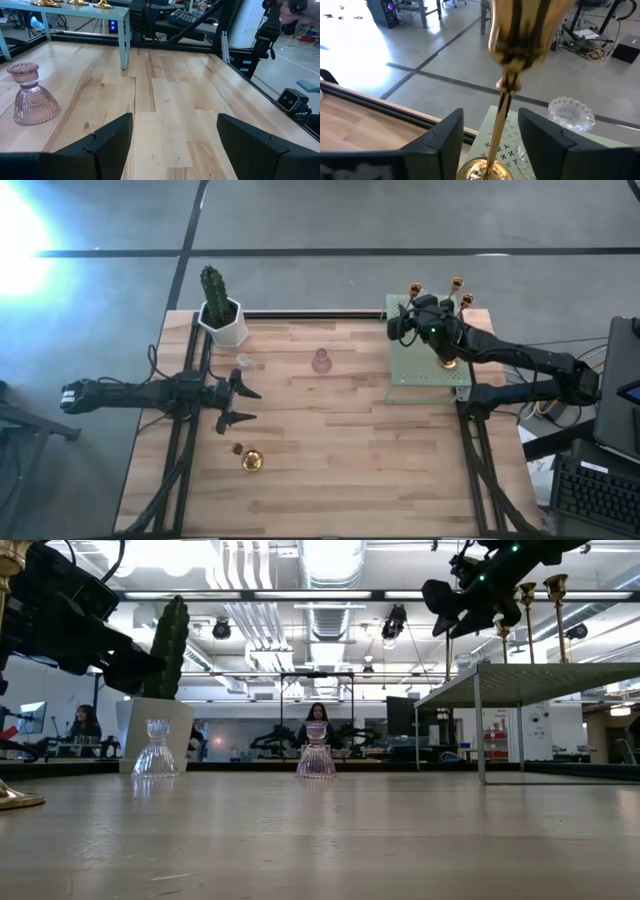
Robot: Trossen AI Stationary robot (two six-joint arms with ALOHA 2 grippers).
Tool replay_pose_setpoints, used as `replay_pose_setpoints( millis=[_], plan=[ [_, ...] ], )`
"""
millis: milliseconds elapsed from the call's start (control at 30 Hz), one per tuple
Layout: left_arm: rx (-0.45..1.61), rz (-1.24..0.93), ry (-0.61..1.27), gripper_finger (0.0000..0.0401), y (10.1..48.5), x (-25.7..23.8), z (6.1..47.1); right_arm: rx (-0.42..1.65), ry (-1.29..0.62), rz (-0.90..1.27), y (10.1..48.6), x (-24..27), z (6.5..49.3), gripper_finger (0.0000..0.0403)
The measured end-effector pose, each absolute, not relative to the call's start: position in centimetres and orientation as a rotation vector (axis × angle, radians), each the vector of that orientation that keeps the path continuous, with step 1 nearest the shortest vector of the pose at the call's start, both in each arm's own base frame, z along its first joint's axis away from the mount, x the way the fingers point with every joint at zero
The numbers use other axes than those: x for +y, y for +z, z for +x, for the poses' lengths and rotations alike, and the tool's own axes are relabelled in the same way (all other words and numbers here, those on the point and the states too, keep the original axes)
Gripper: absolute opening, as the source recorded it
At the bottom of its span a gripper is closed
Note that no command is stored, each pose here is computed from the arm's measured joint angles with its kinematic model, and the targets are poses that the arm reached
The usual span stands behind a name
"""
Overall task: Pick & Place candle stick holders
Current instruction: Put the pink glass candle holder on the shelf
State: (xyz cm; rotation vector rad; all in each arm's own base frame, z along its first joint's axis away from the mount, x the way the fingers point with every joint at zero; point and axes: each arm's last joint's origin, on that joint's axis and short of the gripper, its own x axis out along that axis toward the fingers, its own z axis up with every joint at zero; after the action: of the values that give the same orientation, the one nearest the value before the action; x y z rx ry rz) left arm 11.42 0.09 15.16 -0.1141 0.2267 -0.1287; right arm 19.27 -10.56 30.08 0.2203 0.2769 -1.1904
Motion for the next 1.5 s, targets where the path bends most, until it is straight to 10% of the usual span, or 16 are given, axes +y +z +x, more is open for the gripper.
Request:
replay_pose_setpoints(
  millis=[633,1500],
  plan=[
    [0.227,-0.114,-0.129,0.0294,15.2,0.1,11.4,0.349,-1.121,0.281,34.0,-10.0,18.6,0.0288],
    [0.227,-0.114,-0.129,0.0294,15.2,0.1,11.4,0.527,-0.897,0.398,39.4,-5.6,16.6,0.0251]
  ],
)
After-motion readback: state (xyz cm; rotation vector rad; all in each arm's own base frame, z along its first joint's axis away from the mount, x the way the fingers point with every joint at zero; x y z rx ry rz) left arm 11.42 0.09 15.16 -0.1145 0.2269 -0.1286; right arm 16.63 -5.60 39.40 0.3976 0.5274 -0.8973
